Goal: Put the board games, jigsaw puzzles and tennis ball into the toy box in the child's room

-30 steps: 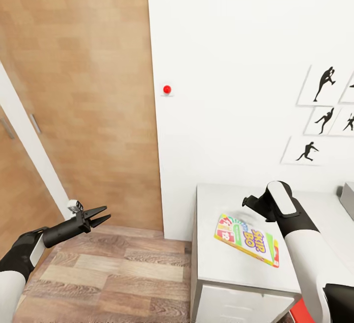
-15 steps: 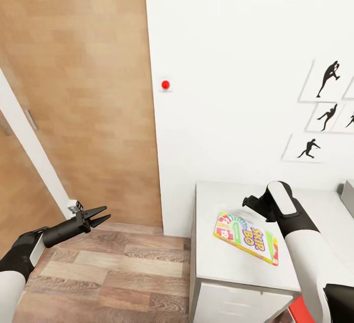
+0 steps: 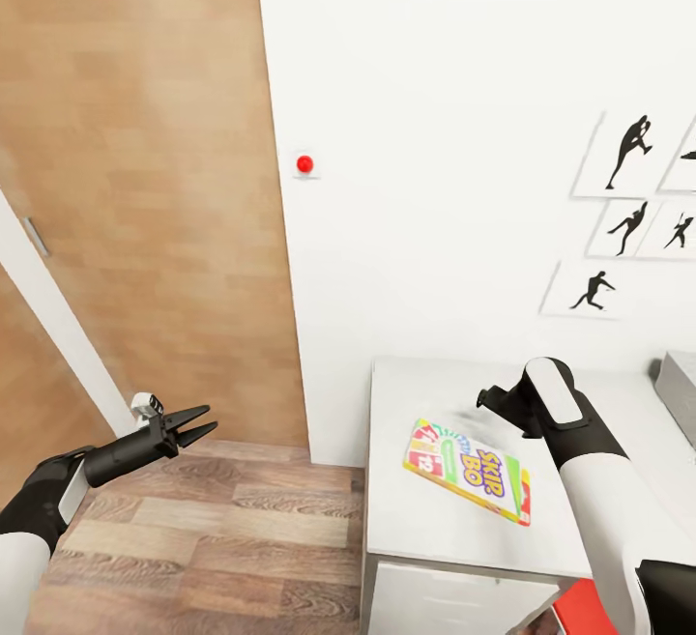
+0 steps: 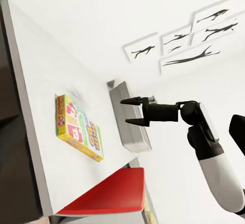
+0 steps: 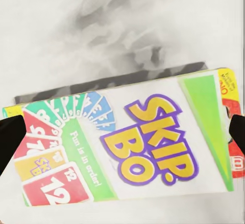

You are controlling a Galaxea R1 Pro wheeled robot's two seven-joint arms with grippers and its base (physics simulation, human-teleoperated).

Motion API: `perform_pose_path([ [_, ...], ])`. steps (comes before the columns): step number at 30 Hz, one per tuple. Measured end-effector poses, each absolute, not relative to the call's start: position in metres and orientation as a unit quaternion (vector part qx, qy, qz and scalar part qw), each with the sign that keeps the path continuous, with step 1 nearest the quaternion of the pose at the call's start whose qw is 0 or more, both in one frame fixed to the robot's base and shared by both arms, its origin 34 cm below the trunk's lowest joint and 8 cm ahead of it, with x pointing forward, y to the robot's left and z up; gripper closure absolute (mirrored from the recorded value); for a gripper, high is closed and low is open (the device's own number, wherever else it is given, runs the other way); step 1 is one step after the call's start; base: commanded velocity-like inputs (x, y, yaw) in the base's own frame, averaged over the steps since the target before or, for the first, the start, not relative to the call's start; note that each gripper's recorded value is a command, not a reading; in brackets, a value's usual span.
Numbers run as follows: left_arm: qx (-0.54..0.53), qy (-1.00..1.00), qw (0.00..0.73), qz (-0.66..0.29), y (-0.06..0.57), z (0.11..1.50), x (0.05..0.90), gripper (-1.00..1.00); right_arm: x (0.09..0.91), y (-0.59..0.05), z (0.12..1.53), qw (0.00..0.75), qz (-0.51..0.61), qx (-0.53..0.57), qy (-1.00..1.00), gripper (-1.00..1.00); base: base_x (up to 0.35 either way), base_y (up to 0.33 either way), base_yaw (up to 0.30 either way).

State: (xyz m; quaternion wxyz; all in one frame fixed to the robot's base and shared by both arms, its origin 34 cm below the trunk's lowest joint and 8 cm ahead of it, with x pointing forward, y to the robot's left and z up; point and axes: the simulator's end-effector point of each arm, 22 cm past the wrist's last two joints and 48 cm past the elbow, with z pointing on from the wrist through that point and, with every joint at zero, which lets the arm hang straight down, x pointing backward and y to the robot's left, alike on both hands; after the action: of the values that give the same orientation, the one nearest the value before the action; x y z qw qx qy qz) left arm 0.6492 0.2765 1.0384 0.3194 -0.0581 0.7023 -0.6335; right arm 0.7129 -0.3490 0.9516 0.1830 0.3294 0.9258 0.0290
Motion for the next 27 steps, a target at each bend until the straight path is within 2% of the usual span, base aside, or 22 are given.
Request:
perform_pose_path([
  [14,-0.058,0.702,0.32,-0.633,0.2766,1.0383,0.6492,-1.0,0.7129,-0.3493,0.9515,0.183,0.029,0.33,0.926,-1.0,0.0,-0.001,-0.011],
  [20,-0.058,0.702,0.32,-0.634,0.2767,1.0388,0.6493,-1.0,0.7119,-0.3499,0.9504,0.182,0.029,0.33,0.926,-1.0,0.014,0.004,-0.162],
  [27,-0.058,0.702,0.32,-0.634,0.2772,1.0391,0.6491,-1.0,0.7128,-0.3512,0.9504,0.186,0.029,0.336,0.923,-1.0,0.157,0.089,-0.226],
])
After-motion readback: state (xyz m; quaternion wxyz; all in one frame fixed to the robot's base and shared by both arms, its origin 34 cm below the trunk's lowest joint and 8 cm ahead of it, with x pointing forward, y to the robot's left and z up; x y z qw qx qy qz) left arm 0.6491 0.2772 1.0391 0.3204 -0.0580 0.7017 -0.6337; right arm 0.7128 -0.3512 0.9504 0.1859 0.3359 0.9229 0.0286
